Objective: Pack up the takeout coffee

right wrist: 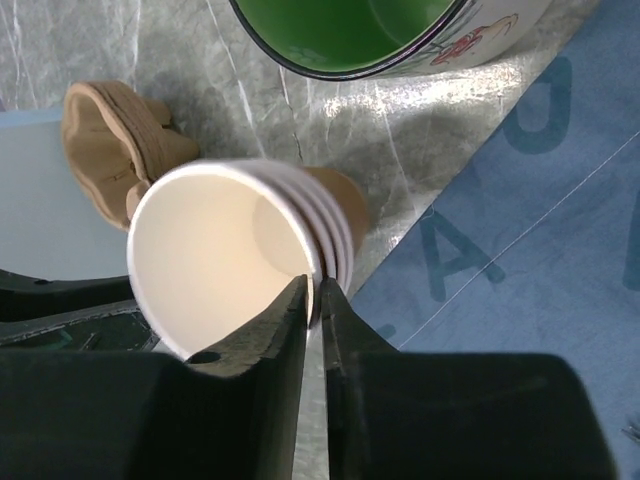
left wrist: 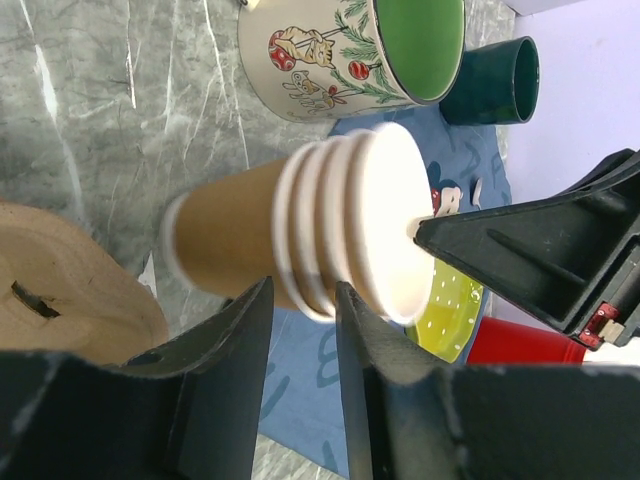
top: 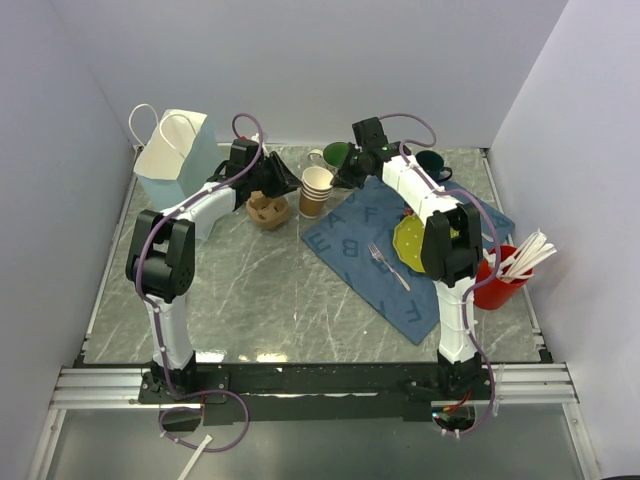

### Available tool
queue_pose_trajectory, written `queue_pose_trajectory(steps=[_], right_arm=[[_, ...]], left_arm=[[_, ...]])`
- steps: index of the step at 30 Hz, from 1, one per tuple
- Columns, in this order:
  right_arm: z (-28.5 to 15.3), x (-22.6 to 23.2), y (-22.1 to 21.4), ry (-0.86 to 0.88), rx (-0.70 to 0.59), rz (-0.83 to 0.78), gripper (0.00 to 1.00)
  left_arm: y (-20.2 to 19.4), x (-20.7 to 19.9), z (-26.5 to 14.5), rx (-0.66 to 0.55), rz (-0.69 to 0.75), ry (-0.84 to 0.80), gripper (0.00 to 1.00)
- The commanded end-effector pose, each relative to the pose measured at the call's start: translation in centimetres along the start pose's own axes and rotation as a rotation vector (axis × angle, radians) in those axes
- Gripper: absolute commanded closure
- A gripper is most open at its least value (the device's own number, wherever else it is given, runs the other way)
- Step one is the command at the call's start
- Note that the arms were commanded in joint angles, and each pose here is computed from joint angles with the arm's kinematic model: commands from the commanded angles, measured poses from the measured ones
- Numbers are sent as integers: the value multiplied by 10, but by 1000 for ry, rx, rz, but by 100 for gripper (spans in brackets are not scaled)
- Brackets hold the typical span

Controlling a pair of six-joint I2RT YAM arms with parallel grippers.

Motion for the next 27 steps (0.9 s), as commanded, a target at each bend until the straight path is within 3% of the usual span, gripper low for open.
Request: queue_pose_trajectory(steps=[1,4,27], right_arm=[[-7,14,10,48,-23,-17,91],[-6,15,10,49,-19,-18,100],[-9,24,6,108,2,19,100]], left_arm=[[16,-16,-6,-44,37,-40,62],[14,-16,-4,-40,33,-41,62],[-4,3,5,2,10,-5,60]])
Point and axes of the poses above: each gripper's point midway between its finger pads, its own z axis out along the fingers, its own x axis along the line the jaws close on, y = z × x, the point moved 3 cm from there along -z, back along the fingers, and after that the axes turned 8 degrees about z, right-handed, at the moved point
